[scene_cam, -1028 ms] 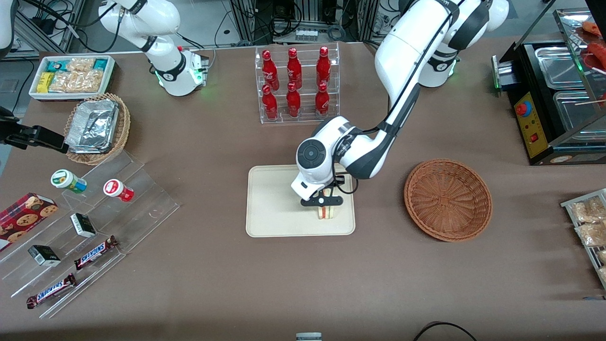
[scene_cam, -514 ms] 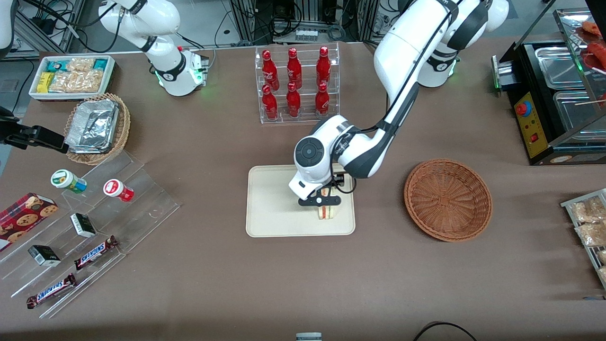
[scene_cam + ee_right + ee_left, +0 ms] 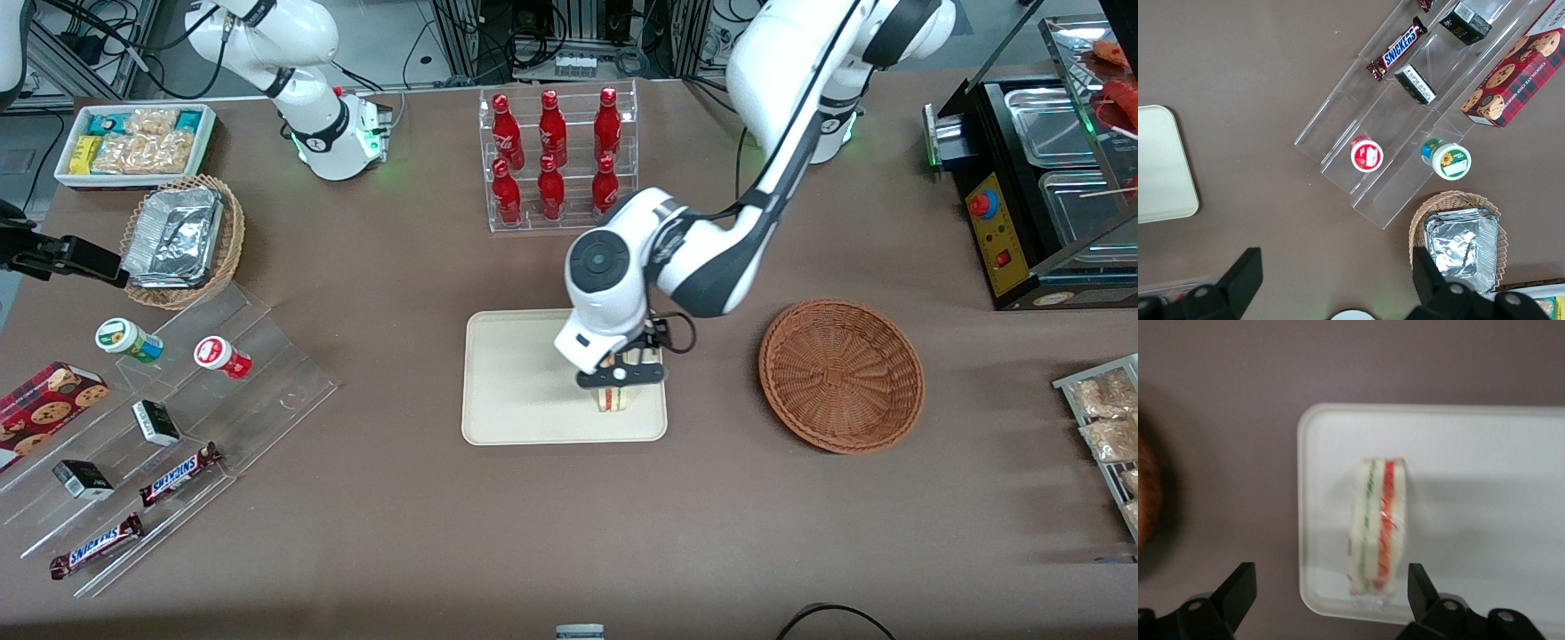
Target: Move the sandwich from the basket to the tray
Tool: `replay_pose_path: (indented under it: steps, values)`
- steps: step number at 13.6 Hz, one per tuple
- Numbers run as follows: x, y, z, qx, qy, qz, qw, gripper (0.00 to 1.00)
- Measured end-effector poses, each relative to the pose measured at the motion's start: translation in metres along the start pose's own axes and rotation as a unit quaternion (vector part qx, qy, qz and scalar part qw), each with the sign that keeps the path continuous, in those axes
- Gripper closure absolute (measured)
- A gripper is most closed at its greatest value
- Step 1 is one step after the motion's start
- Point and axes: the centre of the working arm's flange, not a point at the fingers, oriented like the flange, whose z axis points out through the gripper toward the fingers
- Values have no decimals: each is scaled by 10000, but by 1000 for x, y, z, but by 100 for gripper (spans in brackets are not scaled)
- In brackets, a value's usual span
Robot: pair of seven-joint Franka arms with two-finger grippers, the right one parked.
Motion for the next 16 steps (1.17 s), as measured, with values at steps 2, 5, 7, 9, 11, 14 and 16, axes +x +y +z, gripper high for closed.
replay_pose_path:
  steps: [2,5,7,9,11,14,16]
  values:
    - [36,-52,-30,-206,40,-310,9993,0]
    - [74,-138,-63,-210,-68,-508,9985,0]
    - [89,-188,-79,-185,-128,-514,9984,0]
    - [93,-232,-94,-99,-328,-359,9988,0]
    - [87,-271,-117,-41,-539,-148,9984,0]
    - [68,-316,-153,-37,-638,66,9979,0]
    - [46,-345,-176,-46,-655,142,9977,0]
